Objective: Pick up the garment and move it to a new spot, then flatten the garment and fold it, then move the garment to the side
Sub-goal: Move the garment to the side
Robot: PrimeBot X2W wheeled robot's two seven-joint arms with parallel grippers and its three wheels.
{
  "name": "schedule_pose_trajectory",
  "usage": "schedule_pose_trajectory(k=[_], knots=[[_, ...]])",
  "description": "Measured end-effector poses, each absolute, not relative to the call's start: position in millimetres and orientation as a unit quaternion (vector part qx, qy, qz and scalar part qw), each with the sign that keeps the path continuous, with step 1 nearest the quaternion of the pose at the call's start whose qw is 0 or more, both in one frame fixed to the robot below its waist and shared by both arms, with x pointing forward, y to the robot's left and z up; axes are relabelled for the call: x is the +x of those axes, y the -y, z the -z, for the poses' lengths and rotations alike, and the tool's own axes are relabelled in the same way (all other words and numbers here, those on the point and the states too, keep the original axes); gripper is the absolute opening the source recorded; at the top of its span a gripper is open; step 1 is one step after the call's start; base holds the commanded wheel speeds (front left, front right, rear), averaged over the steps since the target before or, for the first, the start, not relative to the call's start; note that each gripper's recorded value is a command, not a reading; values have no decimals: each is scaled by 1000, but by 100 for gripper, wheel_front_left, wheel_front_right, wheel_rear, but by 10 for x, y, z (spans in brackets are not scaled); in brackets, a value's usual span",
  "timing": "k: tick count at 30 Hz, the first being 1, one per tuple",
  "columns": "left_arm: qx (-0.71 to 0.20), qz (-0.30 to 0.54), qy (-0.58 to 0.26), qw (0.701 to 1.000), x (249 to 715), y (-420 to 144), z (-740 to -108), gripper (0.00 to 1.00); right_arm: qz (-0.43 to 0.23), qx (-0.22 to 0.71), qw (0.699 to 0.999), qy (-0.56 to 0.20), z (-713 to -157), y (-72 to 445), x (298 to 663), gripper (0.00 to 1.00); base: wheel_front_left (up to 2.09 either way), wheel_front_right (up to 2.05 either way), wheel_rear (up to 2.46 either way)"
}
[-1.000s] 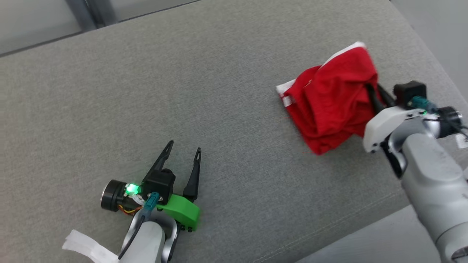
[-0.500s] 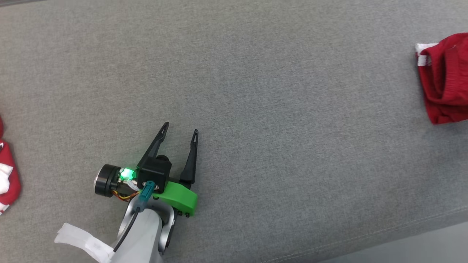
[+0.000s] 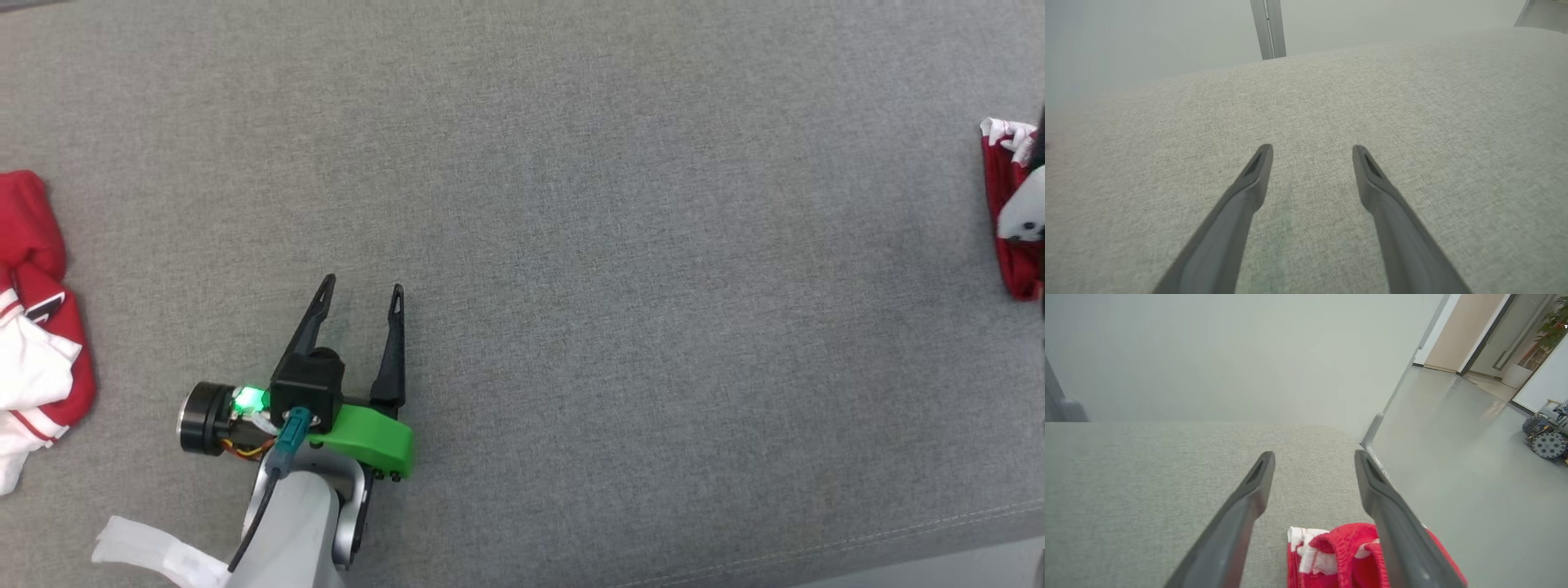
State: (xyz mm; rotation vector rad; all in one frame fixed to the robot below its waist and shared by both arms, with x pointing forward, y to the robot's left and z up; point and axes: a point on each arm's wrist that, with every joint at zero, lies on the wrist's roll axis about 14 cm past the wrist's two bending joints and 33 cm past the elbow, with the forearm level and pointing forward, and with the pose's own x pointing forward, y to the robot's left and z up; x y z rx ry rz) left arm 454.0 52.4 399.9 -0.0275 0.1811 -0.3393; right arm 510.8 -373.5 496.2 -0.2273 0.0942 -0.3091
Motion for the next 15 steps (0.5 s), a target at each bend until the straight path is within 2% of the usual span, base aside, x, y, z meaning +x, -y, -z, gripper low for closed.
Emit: schedule_pose_trajectory(k=[7, 15], knots=[[-13, 127, -79, 989, 4474, -788, -4133, 100, 76, -67, 995, 10, -5065, 2964, 5109, 100, 0, 0, 0], [-22, 78, -69, 994, 4339, -1095, -4285, 100, 11, -14, 1000, 4, -4879, 2305, 4893, 100, 0, 0, 0]])
